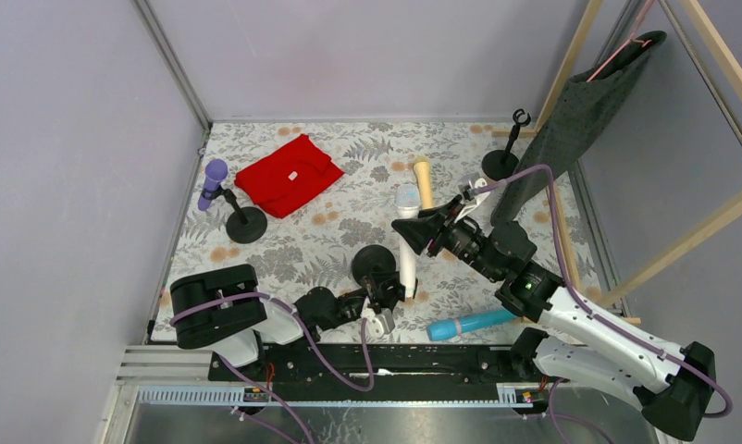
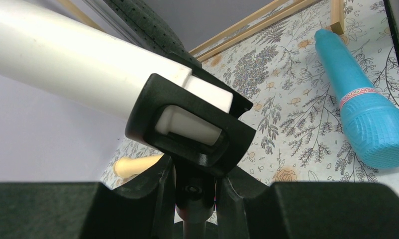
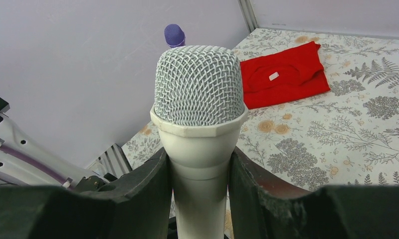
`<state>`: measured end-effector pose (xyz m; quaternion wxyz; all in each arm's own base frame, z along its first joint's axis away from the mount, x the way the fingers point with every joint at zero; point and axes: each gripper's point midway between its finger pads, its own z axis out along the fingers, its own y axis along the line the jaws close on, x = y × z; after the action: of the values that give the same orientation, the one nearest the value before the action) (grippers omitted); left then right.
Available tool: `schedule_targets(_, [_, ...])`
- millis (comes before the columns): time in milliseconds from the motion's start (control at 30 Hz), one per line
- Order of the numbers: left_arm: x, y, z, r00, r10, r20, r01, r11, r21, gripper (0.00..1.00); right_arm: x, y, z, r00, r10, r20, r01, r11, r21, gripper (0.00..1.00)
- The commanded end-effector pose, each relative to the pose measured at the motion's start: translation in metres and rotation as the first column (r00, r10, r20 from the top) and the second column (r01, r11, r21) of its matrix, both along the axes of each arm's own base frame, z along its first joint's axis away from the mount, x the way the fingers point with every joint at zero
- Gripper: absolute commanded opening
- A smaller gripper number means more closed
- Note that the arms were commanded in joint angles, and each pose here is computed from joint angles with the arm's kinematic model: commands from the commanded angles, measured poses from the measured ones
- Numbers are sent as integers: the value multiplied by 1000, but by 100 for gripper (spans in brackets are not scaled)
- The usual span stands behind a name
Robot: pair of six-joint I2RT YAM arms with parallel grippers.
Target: Attach the microphones to the stand
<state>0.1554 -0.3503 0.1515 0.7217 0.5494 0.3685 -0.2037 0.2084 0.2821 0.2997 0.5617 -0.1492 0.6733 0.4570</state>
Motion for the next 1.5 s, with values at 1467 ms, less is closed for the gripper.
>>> schedule_targets(1467, [42,20,13,972,204,-114,-218,968,-127,0,-66,-9,-168,937,61,-343,-180,928,-326,0])
